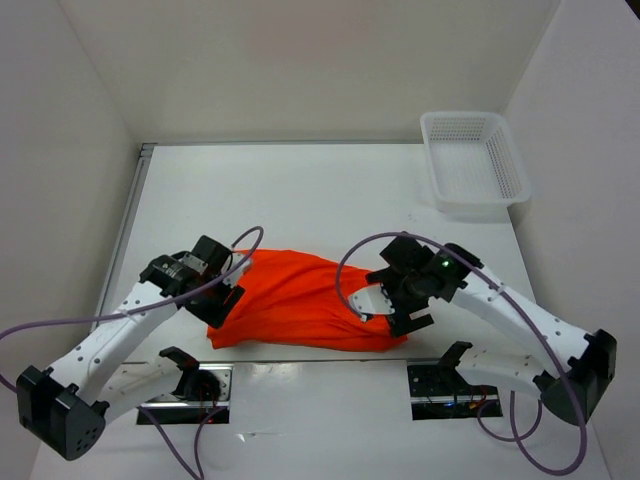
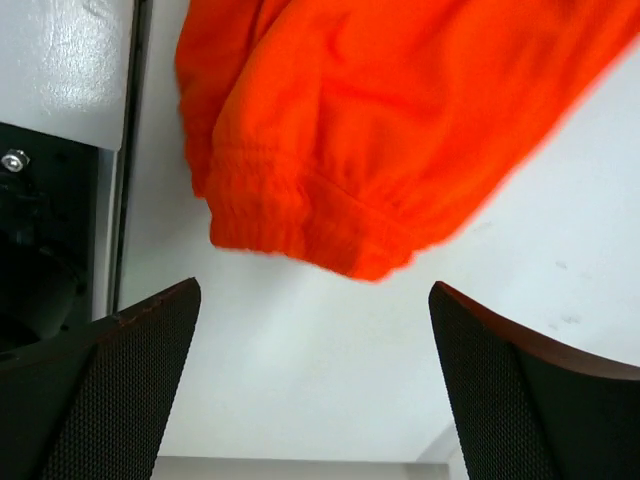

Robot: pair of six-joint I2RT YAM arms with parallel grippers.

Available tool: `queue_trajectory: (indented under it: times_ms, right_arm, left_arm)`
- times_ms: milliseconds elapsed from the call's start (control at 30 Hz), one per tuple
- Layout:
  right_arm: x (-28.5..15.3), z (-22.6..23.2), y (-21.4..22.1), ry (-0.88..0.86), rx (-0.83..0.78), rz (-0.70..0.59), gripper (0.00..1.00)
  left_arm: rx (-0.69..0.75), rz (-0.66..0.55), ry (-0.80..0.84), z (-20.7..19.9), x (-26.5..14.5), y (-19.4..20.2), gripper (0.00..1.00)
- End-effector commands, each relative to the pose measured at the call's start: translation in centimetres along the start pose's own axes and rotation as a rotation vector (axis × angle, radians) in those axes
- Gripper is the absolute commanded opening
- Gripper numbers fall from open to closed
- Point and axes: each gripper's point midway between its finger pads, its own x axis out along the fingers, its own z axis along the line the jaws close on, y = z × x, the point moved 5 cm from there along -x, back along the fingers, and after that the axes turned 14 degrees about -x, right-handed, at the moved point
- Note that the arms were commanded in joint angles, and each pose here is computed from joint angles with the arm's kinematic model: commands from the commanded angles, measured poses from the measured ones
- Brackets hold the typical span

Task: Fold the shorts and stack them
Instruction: Fold the shorts

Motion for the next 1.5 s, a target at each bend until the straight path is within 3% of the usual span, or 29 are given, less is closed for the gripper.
queue_trajectory:
  times_ms: [0,33,100,167,200,267,400,500,633,700,800,833,933,967,1000,1067,1100,1167,1367,1400,1433,1467]
  right_arm:
    - [-6.7,-2.3,-2.4,0.177,0.0,-0.091,1.0]
    - [-8.6,-3.1,-3.3,0.248,0.106,-0.139,1.0]
    - [-8.0,-5.4,-3.3,0.318,0.223,-0.235,1.0]
    - [-3.7,-7.4,-2.1,0.306,0.364,-0.266,1.0]
    - [-2.1,-8.0,-0.9,0.302,0.434,-0.254,0.98]
    - [1.3,-9.5,0.9,0.259,0.552,-0.261,0.91]
    - [3.8,-8.8,4.0,0.227,0.685,-0.261,0.9]
    - [5.6,-7.4,6.0,0.167,0.787,-0.23,0.9]
    - [7.6,-6.4,7.3,0.106,0.842,-0.192,0.9]
    - [8.5,-6.1,7.6,0.073,0.834,-0.174,0.9]
    - [10.1,-5.4,8.2,0.011,0.857,-0.136,0.79]
    - [10.5,-5.2,8.3,-0.006,0.863,-0.133,0.75]
    - [11.4,-5.3,9.2,0.003,0.902,-0.076,0.41]
    - [11.4,-6.0,9.4,0.025,0.91,-0.071,0.33]
    - [11.4,-6.5,9.7,0.039,0.916,-0.063,0.22]
    - [11.3,-8.2,10.1,0.071,0.923,-0.07,0.14]
    - [11.2,-9.1,10.5,0.097,0.917,-0.061,0.06]
    - [10.9,-11.8,11.2,0.165,0.925,-0.063,0.0]
    - [9.4,-20.5,15.1,0.426,0.96,-0.026,0.03]
    - [9.3,-21.4,15.6,0.459,0.967,-0.014,0.14]
    - [8.2,-23.2,16.3,0.522,0.96,0.006,0.41]
    - [8.5,-24.0,16.8,0.537,0.971,0.017,0.54]
  left_arm:
    - [-0.047,-0.158,0.071,-0.2,-3.4,-2.5,0.7]
    - [-0.068,-0.229,0.088,-0.2,-3.7,-3.9,0.74]
    - [-0.13,-0.307,0.116,0.2,-1.5,-8.7,0.78]
    - [-0.173,-0.34,0.108,1.2,0.4,-12.8,0.78]
    - [-0.202,-0.266,0.091,2.0,3.1,-14.0,0.78]
    - [-0.264,-0.294,0.072,4.2,3.6,-16.6,0.8]
    - [-0.311,-0.105,0.127,4.7,7.8,-16.8,0.81]
    - [-0.35,0.019,0.204,4.7,10.4,-16.8,0.98]
    - [-0.344,-0.031,0.155,5.4,11.9,-17.4,1.0]
    - [-0.348,0.007,0.155,5.3,12.7,-16.5,1.0]
    - [-0.355,0.071,0.144,5.1,14.4,-14.3,1.0]
    - [-0.357,0.084,0.144,5.1,14.8,-13.9,0.96]
    - [-0.353,0.127,0.169,4.4,15.4,-13.1,0.82]
    - [-0.355,0.138,0.169,4.4,15.7,-12.9,0.64]
    - [-0.353,0.126,0.169,4.4,15.5,-13.4,0.54]
    - [-0.352,0.115,0.169,4.6,15.8,-14.3,0.31]
    - [-0.352,0.109,0.179,4.6,15.9,-14.8,0.08]
    - [-0.355,0.047,0.176,5.3,15.3,-17.2,0.01]
    - [-0.384,-0.121,0.089,9.6,15.3,-24.3,0.0]
    - [-0.379,-0.17,0.088,10.0,15.2,-26.3,0.0]
    - [-0.378,-0.189,0.07,10.4,15.0,-27.1,0.01]
    - [-0.376,-0.209,0.07,10.6,14.8,-27.9,0.05]
